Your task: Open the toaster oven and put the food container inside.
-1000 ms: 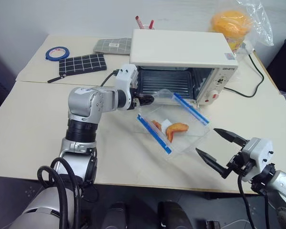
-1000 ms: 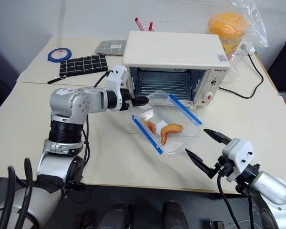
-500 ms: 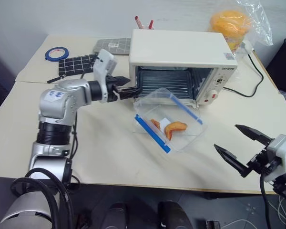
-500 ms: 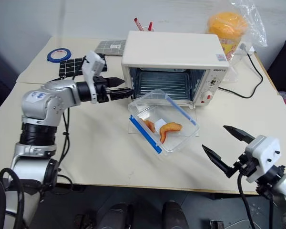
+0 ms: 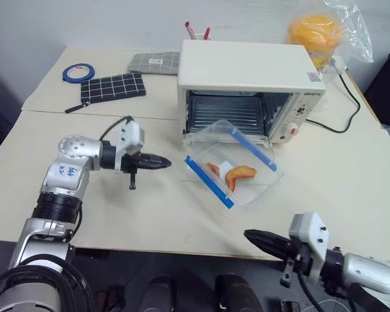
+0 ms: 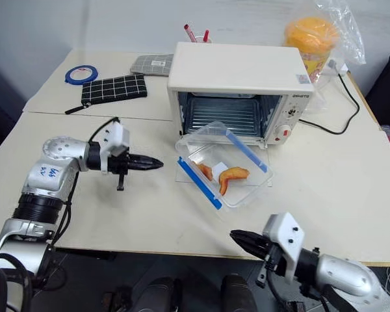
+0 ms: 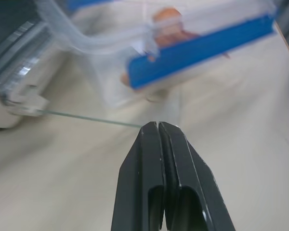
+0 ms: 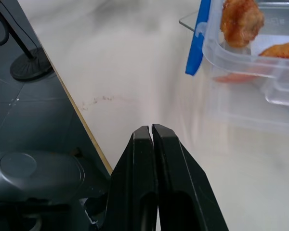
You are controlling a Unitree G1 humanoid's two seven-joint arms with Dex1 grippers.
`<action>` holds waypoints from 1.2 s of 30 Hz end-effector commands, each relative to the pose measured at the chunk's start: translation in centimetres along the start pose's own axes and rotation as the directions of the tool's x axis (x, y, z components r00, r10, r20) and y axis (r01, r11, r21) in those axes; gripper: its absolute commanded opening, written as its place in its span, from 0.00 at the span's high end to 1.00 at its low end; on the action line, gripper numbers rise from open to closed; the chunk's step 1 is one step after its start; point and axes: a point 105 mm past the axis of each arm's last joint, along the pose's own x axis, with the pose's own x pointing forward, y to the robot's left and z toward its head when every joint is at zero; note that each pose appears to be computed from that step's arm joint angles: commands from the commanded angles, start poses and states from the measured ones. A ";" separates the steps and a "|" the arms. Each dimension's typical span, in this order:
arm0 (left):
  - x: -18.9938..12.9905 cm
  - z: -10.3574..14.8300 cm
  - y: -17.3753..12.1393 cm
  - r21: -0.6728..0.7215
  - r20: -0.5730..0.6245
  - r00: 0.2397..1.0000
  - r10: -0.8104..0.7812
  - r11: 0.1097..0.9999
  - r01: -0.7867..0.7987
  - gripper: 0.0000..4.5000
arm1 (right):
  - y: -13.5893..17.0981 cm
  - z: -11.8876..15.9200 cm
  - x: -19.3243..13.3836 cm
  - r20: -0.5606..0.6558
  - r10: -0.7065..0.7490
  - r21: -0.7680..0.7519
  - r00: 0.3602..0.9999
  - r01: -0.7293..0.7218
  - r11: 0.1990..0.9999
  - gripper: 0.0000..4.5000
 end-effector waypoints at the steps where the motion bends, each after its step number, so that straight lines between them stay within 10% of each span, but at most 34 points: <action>1: 1.1 -0.2 -0.3 0.018 0.021 1.000 -0.007 1.000 0.007 0.99 | -0.4 0.8 2.2 0.073 -0.009 -0.003 0.997 0.009 1.000 1.00; 36: 9.1 1.7 -1.8 -0.077 0.249 0.960 0.126 0.991 -0.110 0.99 | -13.1 2.2 0.2 0.036 -0.284 -0.252 0.958 0.283 0.925 1.00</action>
